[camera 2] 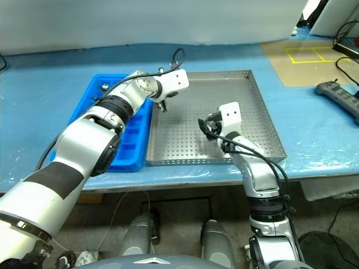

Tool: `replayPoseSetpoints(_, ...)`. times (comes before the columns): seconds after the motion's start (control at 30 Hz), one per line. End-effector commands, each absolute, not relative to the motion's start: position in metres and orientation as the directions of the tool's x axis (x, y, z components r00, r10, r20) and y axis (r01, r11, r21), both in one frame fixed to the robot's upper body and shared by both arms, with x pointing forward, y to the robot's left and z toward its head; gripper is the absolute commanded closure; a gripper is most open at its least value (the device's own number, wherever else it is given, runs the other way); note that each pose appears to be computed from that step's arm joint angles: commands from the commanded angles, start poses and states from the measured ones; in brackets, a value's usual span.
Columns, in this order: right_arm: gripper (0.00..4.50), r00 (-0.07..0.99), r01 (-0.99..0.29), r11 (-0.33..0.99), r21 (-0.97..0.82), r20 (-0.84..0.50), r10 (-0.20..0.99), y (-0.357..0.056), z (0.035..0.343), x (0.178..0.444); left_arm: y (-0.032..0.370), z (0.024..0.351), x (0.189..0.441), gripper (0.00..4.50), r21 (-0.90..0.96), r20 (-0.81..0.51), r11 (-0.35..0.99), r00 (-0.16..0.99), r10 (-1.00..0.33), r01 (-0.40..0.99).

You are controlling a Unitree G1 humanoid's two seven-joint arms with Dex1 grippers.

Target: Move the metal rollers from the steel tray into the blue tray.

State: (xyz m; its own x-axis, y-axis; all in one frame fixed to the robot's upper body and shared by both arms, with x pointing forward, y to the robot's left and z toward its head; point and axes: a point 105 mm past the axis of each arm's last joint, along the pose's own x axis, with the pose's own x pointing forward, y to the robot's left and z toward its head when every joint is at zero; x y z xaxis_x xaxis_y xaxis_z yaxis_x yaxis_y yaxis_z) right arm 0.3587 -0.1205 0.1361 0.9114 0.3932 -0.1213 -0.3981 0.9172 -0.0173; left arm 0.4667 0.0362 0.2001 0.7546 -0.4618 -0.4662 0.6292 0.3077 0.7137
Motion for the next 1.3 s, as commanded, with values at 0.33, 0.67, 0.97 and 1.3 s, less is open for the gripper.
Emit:
replayPoseSetpoints(0.33, 0.77, 0.918, -0.394, 0.917, -0.067, -0.074, 0.389, -0.124, 0.149, 0.351, 0.081, 0.192, 0.486, 4.47, 0.816, -0.313, 0.445, 0.929, -0.197, 0.369)
replayPoseSetpoints(0.67, 0.77, 0.931, -0.358, 0.931, -0.074, -0.103, 0.35, -0.135, 0.143, 0.34, 0.092, 0.153, 0.481, 4.47, 0.813, -0.349, 0.454, 0.929, -0.12, 0.364)
replayPoseSetpoints(0.97, 0.77, 0.94, -0.325, 0.943, -0.069, -0.135, 0.314, -0.143, 0.131, 0.337, 0.076, 0.113, 0.466, 4.47, 0.75, -0.507, 0.396, 0.845, -0.171, 0.53)
replayPoseSetpoints(1.3, 0.77, 0.947, -0.308, 0.949, -0.068, -0.116, 0.299, -0.149, 0.135, 0.34, 0.023, 0.134, 0.439, 4.47, 0.57, -0.705, 0.096, 0.545, -0.454, 0.816)
